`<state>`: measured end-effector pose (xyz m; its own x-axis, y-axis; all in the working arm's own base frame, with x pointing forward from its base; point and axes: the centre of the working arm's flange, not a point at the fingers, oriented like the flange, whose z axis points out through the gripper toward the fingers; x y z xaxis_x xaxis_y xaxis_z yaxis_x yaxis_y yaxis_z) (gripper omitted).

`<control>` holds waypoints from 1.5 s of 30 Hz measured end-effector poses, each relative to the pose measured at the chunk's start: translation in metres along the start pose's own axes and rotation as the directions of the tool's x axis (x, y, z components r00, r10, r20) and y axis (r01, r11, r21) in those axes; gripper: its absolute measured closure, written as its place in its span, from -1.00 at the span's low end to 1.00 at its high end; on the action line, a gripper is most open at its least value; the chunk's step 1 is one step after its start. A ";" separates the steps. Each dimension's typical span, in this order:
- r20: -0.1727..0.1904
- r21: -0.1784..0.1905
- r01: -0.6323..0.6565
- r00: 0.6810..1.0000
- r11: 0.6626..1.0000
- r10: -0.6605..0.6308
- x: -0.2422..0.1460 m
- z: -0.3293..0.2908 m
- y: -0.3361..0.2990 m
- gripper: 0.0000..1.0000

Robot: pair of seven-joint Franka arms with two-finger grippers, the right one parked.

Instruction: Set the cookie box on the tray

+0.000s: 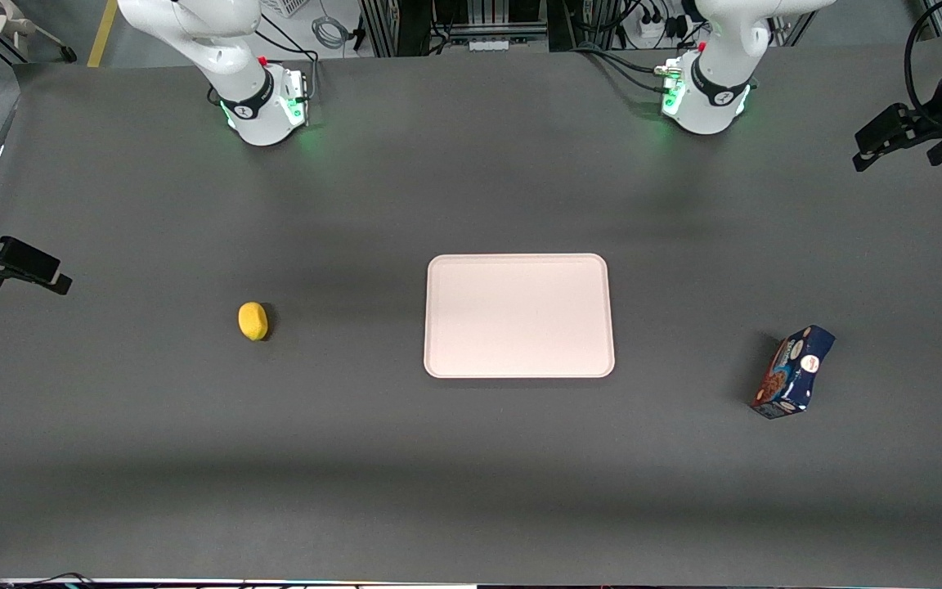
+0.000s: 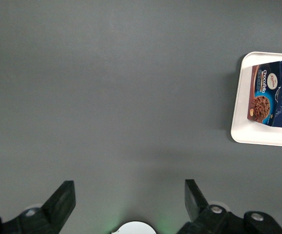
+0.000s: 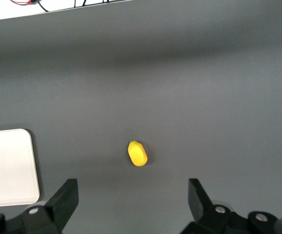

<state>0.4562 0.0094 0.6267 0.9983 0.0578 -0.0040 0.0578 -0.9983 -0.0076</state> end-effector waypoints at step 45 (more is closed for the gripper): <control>0.063 -0.021 -0.478 0.876 0.878 0.478 0.203 0.315 -0.025 -1.00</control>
<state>0.6557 0.0483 0.3113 0.9019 -0.4261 -0.0701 -0.4261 -0.9045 0.0163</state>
